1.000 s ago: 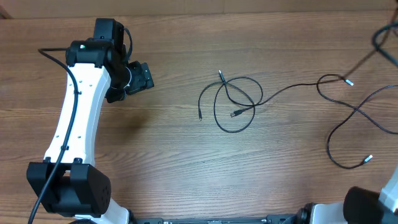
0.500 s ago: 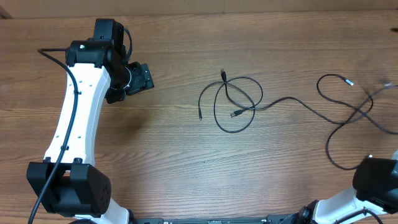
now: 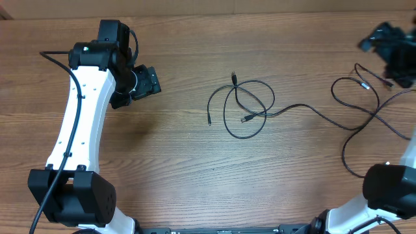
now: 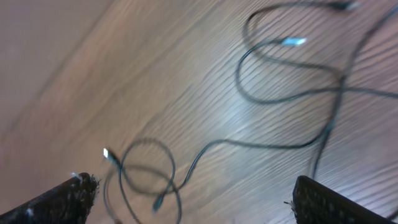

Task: Untangle cables
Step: 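Move the right gripper back to the center cables and grasp a strand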

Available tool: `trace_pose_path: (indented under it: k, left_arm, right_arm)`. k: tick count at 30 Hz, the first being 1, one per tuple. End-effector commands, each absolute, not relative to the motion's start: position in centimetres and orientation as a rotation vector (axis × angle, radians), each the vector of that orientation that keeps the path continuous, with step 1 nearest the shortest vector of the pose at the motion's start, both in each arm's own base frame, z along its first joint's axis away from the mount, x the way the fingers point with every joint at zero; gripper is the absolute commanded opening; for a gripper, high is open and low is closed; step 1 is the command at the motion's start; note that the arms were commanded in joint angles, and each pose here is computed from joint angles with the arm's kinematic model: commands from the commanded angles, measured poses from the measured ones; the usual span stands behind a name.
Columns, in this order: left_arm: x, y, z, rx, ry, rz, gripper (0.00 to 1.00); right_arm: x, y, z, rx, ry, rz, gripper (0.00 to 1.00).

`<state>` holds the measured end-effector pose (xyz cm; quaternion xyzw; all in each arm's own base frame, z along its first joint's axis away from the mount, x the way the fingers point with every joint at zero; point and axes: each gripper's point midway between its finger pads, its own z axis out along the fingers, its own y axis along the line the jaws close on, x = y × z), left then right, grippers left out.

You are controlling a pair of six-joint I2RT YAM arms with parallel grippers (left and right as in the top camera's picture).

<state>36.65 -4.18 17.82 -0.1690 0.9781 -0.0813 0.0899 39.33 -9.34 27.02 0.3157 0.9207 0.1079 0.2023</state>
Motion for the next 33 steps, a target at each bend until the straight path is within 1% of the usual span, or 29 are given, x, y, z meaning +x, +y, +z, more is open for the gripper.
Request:
trace_pose_path:
  k: [1,7,10,15,18,19,22,24,27,33]
  left_arm:
    - [36.8,-4.4,17.9,-0.471,2.914,-0.245,0.85]
    - [36.7,-4.4,17.9,-0.472,2.917,-0.244,0.85]
    - [36.7,-4.4,17.9,-0.472,2.918,-0.244,0.85]
    - [36.7,-4.4,17.9,-0.471,2.918,-0.244,0.85]
    - [36.7,-4.4,17.9,-0.471,2.918,-0.244,0.85]
    - [36.7,-4.4,17.9,-0.471,2.918,-0.244,0.85]
    - [36.7,-4.4,17.9,-0.472,2.918,-0.244,0.85]
    - [36.7,-4.4,17.8,-0.472,2.918,-0.244,0.85]
    - [36.7,-4.4,17.8,-0.472,2.919,-0.244,0.85]
    - [36.7,-4.4,17.8,-0.472,2.919,-0.244,0.85]
  right_arm:
    - [39.1,-6.0,24.6,0.794,2.677,0.355,0.99]
    - [39.1,-2.0,20.1,0.797,2.779,0.387,0.99]
    - [38.8,0.0,17.4,0.769,2.833,0.392,0.98]
    - [37.8,1.2,13.0,0.854,2.875,0.296,0.96]
    - [37.6,2.1,10.7,0.840,2.881,0.268,0.90]
    - [37.7,2.4,10.1,0.824,2.880,0.267,0.87]
    - [37.8,3.6,7.7,0.781,2.867,0.261,0.83]
    - [37.7,3.8,6.7,0.808,2.853,0.235,0.84]
    - [37.7,4.6,5.5,0.773,2.840,0.236,0.84]
    - [38.0,5.4,4.0,0.795,2.790,0.228,0.84]
